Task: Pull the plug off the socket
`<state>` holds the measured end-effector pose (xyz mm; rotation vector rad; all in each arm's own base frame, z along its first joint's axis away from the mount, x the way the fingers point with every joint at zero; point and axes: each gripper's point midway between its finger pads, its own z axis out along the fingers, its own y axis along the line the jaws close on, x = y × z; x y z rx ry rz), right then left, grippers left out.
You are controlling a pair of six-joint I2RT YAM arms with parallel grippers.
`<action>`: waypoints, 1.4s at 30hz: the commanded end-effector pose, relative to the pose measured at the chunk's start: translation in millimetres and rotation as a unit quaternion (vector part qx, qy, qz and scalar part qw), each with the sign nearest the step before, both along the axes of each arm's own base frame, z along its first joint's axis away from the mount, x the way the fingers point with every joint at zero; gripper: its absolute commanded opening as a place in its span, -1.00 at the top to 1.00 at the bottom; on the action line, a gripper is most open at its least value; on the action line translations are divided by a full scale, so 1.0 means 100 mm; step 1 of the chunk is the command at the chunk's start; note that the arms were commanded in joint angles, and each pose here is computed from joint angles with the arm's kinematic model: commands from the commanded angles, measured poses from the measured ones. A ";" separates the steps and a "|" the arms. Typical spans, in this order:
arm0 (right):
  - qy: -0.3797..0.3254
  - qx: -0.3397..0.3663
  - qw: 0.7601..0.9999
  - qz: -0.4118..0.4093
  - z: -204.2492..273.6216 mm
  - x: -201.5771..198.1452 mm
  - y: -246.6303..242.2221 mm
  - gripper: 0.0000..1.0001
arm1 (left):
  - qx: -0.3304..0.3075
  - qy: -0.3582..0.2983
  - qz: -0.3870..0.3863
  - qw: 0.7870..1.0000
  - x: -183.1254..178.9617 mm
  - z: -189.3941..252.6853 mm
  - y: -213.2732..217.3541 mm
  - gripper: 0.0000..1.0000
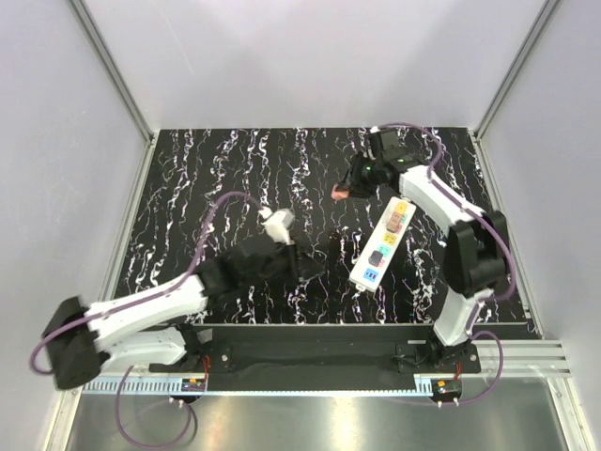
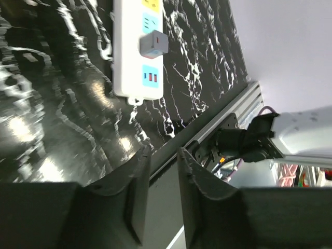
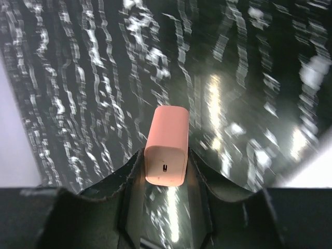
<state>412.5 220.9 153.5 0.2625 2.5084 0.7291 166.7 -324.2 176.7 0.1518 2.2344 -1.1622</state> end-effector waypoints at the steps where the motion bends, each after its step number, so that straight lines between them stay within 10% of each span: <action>1: -0.089 0.106 0.989 0.056 0.32 0.42 0.63 1.00 | 0.022 -0.036 0.047 0.998 0.00 0.09 0.43 0.32; 14: -0.069 0.147 0.977 0.138 -0.35 0.86 1.98 1.00 | 0.017 -0.058 0.126 0.990 -0.16 0.25 1.19 -0.04; 29: -0.002 0.144 0.976 0.165 -1.00 0.72 2.22 0.75 | 0.025 -0.051 0.149 0.987 -0.14 0.13 1.28 -0.10; 36: 0.012 0.103 0.980 0.170 -1.08 0.66 2.10 -0.32 | 0.017 -0.050 0.152 0.987 -0.16 0.09 1.30 -0.12; 42: -0.007 0.034 0.986 0.165 -0.92 0.73 1.91 -0.57 | 0.010 -0.050 0.146 0.988 -0.16 0.09 1.27 -0.12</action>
